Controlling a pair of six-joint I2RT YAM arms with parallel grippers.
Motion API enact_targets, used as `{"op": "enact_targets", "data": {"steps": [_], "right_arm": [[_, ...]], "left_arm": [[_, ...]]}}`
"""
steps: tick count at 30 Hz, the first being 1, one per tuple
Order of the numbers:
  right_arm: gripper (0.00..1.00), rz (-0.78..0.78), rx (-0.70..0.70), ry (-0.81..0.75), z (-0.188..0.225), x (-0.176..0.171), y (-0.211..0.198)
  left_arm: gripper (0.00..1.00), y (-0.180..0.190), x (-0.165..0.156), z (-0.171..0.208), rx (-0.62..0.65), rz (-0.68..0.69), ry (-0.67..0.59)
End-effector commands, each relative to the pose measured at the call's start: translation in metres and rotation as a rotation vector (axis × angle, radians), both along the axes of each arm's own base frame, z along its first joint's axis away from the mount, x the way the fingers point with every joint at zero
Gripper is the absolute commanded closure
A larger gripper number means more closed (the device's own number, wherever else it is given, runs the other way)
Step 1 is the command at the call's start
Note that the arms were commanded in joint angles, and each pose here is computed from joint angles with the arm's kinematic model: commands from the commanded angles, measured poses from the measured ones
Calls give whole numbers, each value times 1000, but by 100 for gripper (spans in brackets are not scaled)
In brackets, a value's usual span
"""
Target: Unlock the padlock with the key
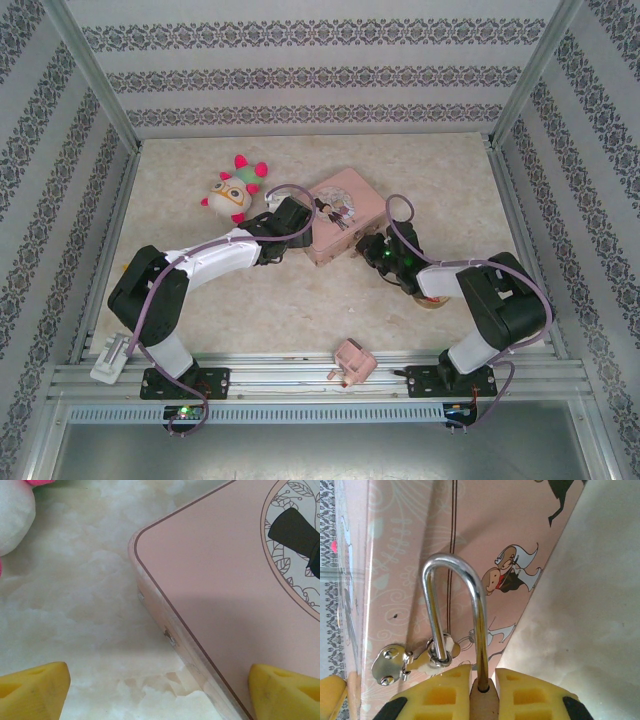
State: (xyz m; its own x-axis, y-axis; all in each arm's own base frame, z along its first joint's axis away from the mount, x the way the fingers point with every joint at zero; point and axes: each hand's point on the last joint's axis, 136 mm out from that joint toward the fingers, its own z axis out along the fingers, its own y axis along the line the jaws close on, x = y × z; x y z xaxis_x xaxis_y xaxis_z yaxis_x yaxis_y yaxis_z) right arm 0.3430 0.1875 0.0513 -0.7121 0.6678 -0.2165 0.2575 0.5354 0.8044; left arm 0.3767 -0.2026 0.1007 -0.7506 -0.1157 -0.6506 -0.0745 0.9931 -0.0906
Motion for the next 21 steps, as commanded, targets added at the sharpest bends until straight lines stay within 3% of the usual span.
{"op": "enact_targets", "data": {"steps": [1, 6, 10, 14, 21], "right_arm": [[100, -37, -20, 14, -5, -4, -5], [100, -28, -12, 13, -4, -5, 2], [100, -33, -13, 18, -6, -8, 3], [100, -41, -7, 23, -7, -11, 4], [100, -54, 8, 36, -10, -19, 7]], "left_arm": [[11, 20, -14, -15, 66, 25, 66], [11, 19, -14, 1, 41, 22, 34], [1, 13, -12, 25, 18, 0, 0], [1, 3, -13, 40, -5, -23, -18], [1, -7, -24, 20, -39, -23, 33]]}}
